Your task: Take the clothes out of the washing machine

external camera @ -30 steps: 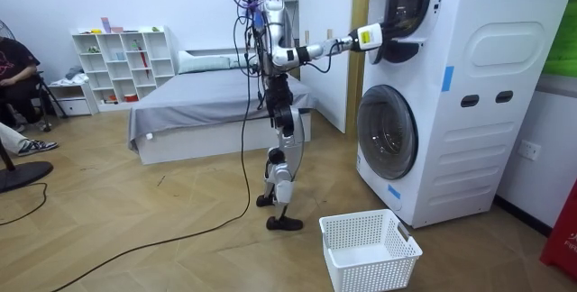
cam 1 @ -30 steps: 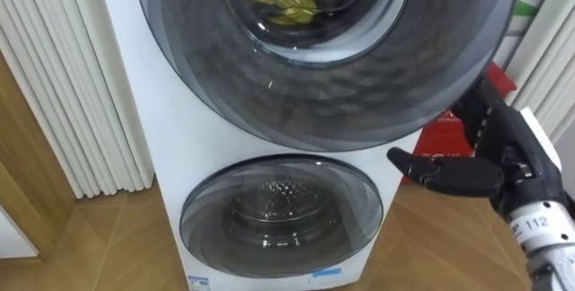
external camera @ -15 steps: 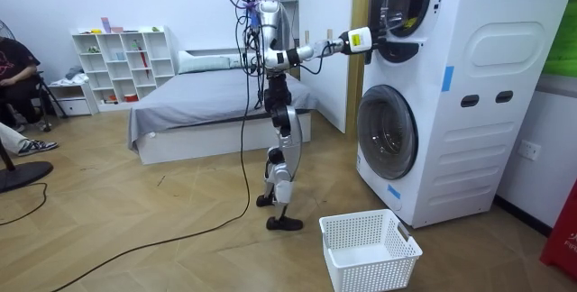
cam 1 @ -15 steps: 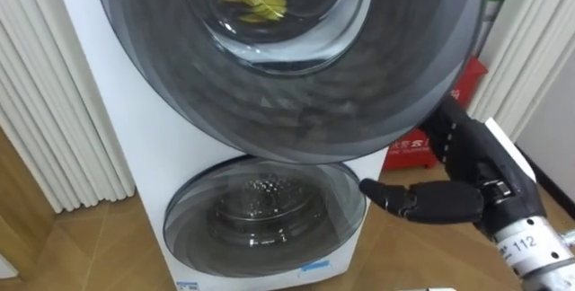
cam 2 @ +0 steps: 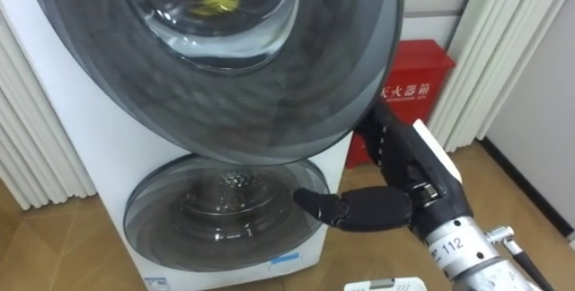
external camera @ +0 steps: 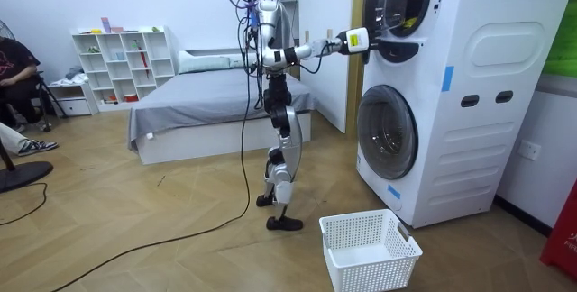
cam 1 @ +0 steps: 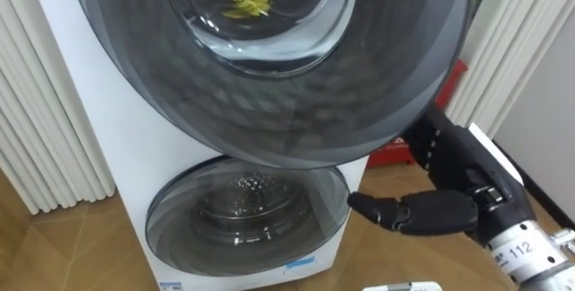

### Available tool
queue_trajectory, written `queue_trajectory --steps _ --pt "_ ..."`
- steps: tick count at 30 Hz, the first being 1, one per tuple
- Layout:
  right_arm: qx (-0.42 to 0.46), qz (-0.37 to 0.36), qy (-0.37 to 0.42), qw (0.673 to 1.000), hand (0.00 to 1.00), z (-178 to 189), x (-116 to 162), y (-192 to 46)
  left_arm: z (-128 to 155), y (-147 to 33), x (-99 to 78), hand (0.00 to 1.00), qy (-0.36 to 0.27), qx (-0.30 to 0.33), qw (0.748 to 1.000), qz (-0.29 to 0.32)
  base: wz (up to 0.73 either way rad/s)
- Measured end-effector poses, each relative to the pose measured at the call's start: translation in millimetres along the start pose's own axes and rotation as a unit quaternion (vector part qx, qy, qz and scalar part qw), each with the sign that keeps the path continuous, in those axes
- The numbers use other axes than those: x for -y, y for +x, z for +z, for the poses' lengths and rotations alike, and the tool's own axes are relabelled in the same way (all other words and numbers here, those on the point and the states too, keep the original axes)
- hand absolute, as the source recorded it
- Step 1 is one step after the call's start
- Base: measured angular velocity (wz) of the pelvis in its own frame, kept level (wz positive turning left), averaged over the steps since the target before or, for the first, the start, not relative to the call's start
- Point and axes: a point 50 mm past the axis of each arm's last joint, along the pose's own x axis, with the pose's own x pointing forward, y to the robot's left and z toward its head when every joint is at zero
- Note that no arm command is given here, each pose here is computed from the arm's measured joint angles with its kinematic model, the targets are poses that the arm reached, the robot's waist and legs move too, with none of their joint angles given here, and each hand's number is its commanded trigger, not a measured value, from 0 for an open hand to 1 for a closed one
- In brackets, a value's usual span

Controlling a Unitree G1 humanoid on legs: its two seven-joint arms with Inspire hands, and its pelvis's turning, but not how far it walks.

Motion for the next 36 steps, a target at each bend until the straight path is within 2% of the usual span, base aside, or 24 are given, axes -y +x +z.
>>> queue_trajectory --steps 14,21,30,36 --pt "0.013 0.075 -0.021 0.997 0.00 10.9 -5.0 -0.7 8.0 1.2 -2.0 0.00 0.017 0.009 1.000 -0.007 -0.01" --pt "0.043 0.158 -0.034 0.986 0.00 24.2 -24.0 9.5 13.7 2.0 -4.8 0.00 0.018 0.015 1.000 -0.003 0.03" --pt "0.058 0.229 -0.045 0.971 0.00 32.5 -39.1 7.4 20.5 3.1 -3.6 0.00 0.038 0.019 0.999 -0.008 0.13" --pt "0.059 0.281 -0.036 0.957 0.00 31.9 -51.8 6.9 12.0 1.8 -5.2 0.00 0.037 0.009 0.999 -0.006 0.20"
